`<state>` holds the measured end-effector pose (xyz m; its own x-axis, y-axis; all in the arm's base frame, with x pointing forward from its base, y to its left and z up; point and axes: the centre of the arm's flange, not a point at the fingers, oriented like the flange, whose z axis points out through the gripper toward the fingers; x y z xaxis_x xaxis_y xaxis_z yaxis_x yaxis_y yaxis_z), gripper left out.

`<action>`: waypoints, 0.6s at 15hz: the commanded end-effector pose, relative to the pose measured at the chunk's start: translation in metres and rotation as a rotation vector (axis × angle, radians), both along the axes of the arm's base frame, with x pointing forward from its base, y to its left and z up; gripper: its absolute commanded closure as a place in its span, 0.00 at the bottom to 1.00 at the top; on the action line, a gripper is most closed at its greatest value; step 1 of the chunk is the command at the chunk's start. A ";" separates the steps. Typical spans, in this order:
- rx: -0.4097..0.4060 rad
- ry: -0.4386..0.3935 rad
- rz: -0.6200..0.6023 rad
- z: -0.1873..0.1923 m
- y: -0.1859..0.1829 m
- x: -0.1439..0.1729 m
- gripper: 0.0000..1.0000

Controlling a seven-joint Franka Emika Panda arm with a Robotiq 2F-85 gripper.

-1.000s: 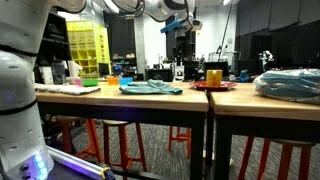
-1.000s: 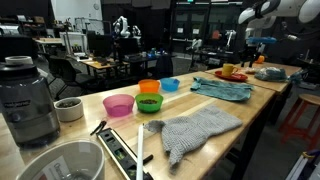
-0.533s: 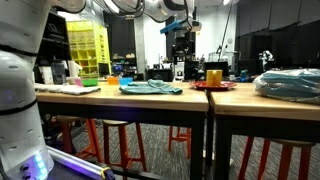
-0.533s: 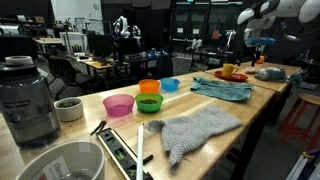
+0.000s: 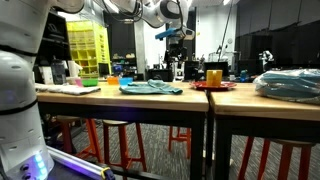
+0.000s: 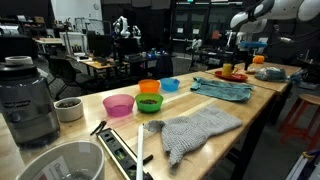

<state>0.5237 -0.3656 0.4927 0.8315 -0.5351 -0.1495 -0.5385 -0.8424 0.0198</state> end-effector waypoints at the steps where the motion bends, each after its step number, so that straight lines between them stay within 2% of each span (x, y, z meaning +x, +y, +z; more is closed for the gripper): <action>1: 0.013 0.009 0.058 -0.002 0.042 -0.006 0.00; 5: 0.011 0.023 0.175 -0.011 0.090 0.003 0.00; 9: -0.008 0.044 0.347 -0.025 0.143 0.006 0.00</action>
<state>0.5499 -0.2614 0.4733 0.9238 -0.3279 -0.1974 -0.3296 -0.9438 0.0252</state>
